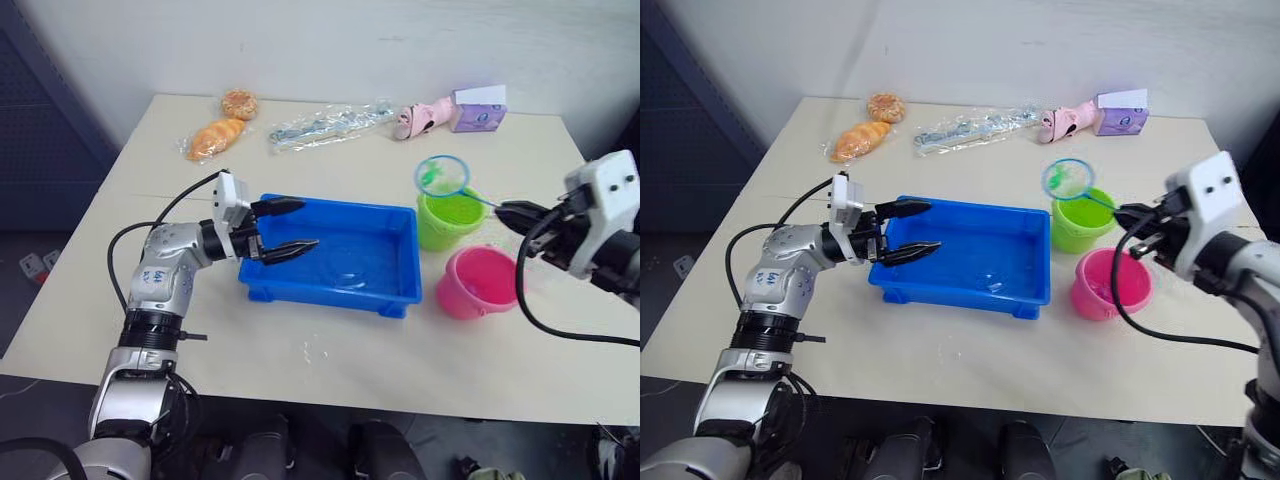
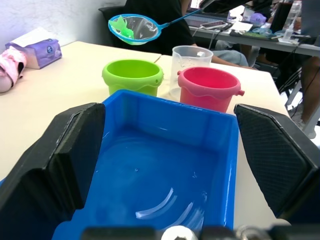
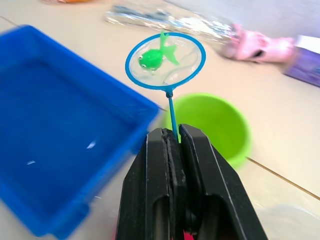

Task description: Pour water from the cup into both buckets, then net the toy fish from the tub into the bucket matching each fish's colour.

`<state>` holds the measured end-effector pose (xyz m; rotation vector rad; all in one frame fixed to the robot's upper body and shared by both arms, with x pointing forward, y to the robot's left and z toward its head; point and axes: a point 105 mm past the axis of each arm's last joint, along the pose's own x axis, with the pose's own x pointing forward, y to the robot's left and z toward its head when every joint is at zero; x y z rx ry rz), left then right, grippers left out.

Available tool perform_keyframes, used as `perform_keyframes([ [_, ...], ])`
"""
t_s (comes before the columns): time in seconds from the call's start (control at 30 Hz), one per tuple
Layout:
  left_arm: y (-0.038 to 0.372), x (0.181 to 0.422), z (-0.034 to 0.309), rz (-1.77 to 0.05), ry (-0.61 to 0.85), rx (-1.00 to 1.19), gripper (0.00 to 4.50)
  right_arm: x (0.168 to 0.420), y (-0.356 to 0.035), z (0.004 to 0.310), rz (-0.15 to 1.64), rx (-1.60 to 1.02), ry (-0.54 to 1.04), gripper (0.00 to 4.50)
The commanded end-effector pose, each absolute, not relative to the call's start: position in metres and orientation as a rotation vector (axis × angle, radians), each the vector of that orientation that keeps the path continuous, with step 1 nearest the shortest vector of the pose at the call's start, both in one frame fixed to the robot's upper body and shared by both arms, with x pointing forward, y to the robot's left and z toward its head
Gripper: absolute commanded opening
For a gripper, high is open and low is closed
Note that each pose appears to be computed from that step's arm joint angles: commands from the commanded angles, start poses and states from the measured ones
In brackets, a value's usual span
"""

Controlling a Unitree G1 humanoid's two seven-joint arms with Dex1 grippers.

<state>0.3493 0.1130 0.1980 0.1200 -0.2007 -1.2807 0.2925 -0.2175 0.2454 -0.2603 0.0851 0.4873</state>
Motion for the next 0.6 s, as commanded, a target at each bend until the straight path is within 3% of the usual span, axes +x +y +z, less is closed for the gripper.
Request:
perform_keyframes([
  [0.03, 0.097, 0.347, 0.212, -1.321, -0.264, 0.127, 4.44, 0.296, -0.266, 0.256, 0.303, -0.456, 0.076, 0.0],
  [0.2, 0.094, 0.346, 0.208, -1.334, -0.251, 0.149, 4.44, 0.305, -0.285, 0.246, 0.224, -0.574, 0.093, 0.0],
  [0.37, 0.093, 0.345, 0.203, -1.334, -0.23, 0.162, 4.44, 0.312, -0.293, 0.234, 0.18, -0.859, 0.084, 0.0],
  [0.6, 0.091, 0.342, 0.202, -1.361, -0.239, 0.163, 4.44, 0.32, -0.295, 0.229, 0.118, -1.175, -0.023, 0.0],
])
